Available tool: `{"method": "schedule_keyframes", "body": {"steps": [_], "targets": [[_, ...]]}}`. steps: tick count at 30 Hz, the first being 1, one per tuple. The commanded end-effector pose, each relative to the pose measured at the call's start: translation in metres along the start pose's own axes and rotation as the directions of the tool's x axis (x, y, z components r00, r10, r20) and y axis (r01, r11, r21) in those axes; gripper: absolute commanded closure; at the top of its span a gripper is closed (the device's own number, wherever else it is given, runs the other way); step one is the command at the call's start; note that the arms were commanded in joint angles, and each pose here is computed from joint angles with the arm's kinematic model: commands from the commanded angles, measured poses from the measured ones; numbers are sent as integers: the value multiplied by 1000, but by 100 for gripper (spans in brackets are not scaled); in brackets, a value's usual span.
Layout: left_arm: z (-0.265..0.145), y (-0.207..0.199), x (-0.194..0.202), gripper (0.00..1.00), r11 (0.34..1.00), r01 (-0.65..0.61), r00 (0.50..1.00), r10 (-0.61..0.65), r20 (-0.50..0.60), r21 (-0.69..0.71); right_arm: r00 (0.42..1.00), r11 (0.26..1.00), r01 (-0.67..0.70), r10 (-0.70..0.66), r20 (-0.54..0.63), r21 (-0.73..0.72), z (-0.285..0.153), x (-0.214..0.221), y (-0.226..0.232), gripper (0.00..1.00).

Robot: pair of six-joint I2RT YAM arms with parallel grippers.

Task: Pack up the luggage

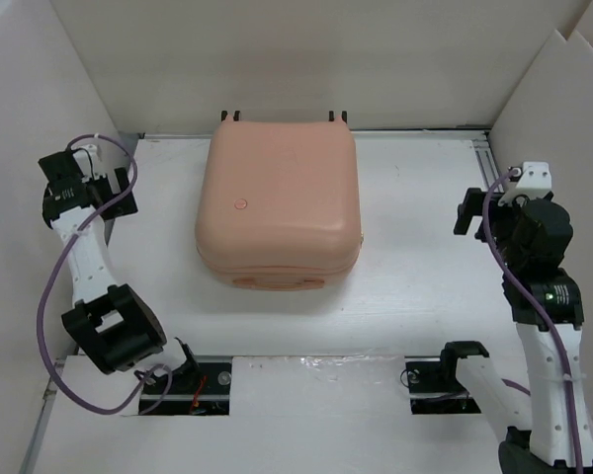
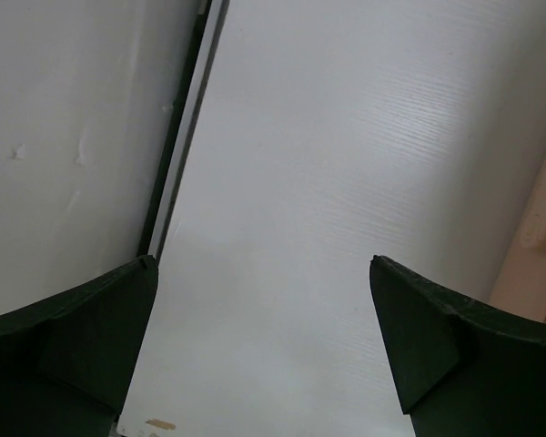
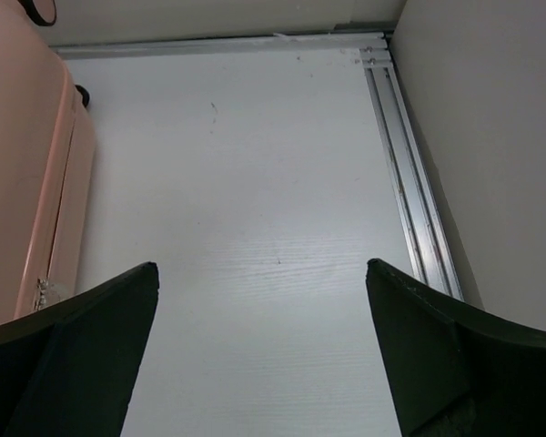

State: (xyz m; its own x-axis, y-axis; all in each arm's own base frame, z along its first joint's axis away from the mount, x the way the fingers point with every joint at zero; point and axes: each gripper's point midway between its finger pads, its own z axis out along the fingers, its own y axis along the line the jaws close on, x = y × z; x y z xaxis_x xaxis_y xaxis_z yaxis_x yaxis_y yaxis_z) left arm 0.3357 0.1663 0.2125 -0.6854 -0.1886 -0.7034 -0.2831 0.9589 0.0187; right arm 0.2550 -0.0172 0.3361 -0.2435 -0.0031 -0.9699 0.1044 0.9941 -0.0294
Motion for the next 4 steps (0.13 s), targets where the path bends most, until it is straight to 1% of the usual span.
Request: {"method": "schedule_keyframes", "body": {"steps": [1, 3, 4], "targets": [[-18, -6, 1, 0, 999, -33, 999, 32, 31, 19, 998, 999, -35, 36, -43, 35, -8, 3, -5, 0], [-23, -5, -1, 0, 999, -44, 998, 43, 44, 16, 998, 997, -29, 34, -60, 72, -9, 7, -11, 0], [-23, -5, -1, 0, 999, -44, 998, 43, 44, 16, 999, 997, -19, 22, -46, 71, -13, 5, -12, 0]]}}
